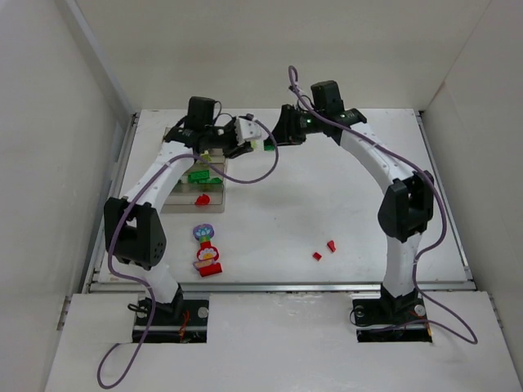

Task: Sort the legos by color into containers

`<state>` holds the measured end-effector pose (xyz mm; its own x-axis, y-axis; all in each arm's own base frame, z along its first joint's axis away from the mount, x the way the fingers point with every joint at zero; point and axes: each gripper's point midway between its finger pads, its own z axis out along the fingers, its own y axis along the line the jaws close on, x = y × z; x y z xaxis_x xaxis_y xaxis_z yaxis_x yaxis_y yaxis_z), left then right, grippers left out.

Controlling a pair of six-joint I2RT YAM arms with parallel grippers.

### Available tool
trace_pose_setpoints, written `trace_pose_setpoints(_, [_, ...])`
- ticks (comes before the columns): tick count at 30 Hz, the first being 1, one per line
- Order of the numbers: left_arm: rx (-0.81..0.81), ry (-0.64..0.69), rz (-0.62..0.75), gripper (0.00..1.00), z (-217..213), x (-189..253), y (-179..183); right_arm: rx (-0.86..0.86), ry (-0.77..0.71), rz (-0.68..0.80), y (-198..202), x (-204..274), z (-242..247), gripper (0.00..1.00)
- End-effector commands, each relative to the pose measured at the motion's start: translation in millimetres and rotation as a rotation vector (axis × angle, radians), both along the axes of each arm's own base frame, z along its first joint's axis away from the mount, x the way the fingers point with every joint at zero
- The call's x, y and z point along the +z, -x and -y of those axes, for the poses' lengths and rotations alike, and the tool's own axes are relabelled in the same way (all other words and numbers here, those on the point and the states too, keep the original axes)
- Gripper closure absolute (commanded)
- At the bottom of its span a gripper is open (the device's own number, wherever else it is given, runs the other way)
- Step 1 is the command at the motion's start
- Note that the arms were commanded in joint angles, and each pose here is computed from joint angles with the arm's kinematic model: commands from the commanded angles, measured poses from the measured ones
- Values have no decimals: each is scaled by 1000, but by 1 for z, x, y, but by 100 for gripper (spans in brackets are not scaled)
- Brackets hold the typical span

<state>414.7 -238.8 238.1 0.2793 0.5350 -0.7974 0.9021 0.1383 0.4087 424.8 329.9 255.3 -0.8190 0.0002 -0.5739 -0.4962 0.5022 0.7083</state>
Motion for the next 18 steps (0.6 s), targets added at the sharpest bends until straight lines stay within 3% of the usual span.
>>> trace_pose_setpoints(1, [305,-9,-93,100,-86,-14,-32,-114,36,33,-14,6,39,100])
trace_pose_setpoints(9, [637,47,-209,100,-183,-44,-86,-137,16,2,-36,-3,41,100])
trace_pose_setpoints(11, [719,42,-273,100,-204,-70,-100,-133,6,-9,-42,-5,37,100])
trace_pose_setpoints(18, [797,-25,-309,98,-236,-108,-124,-140,10,-6,-47,-4,37,100])
